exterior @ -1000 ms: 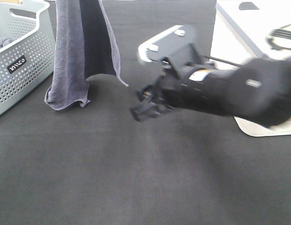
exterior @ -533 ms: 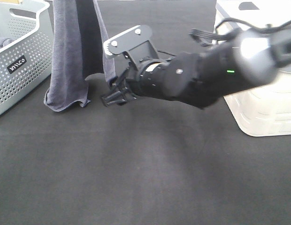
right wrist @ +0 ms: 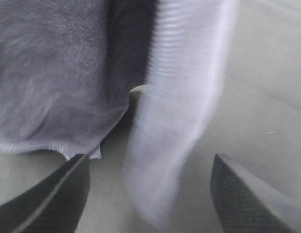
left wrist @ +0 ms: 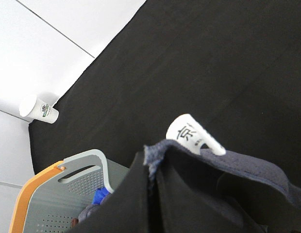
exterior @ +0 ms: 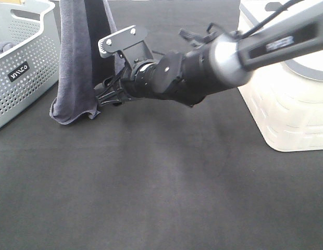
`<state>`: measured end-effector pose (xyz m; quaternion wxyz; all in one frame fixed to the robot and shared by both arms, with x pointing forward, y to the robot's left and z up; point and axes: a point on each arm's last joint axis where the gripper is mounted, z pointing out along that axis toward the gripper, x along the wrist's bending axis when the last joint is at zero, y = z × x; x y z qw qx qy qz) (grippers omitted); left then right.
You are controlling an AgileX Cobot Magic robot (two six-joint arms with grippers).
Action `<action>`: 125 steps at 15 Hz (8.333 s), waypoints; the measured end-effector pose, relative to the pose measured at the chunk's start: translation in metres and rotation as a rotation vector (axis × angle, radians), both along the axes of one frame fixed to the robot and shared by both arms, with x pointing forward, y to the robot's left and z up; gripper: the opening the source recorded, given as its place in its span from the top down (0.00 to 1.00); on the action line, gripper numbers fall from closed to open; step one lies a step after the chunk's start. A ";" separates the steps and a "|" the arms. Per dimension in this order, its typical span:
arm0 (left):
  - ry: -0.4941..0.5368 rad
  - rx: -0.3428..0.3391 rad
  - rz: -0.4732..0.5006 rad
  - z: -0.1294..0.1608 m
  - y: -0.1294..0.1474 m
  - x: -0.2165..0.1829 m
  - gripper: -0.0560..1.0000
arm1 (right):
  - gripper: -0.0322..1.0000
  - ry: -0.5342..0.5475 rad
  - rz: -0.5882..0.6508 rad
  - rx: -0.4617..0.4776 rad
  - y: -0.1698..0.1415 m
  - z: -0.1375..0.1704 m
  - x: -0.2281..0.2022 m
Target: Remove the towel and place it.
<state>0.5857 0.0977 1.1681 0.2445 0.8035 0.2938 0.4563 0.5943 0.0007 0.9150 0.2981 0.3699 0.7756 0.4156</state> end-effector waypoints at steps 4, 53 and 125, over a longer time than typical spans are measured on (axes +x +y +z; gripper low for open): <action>0.000 0.001 0.000 0.000 0.000 0.000 0.95 | 0.29 -0.038 -0.063 0.019 0.005 -0.022 0.014; -0.287 -1.056 0.049 -0.073 0.108 0.068 0.95 | 0.95 -0.184 0.095 -0.626 -0.129 0.232 0.073; 0.448 -0.510 0.598 0.015 0.175 0.012 0.22 | 0.20 0.314 -0.497 -0.078 -0.293 0.287 0.001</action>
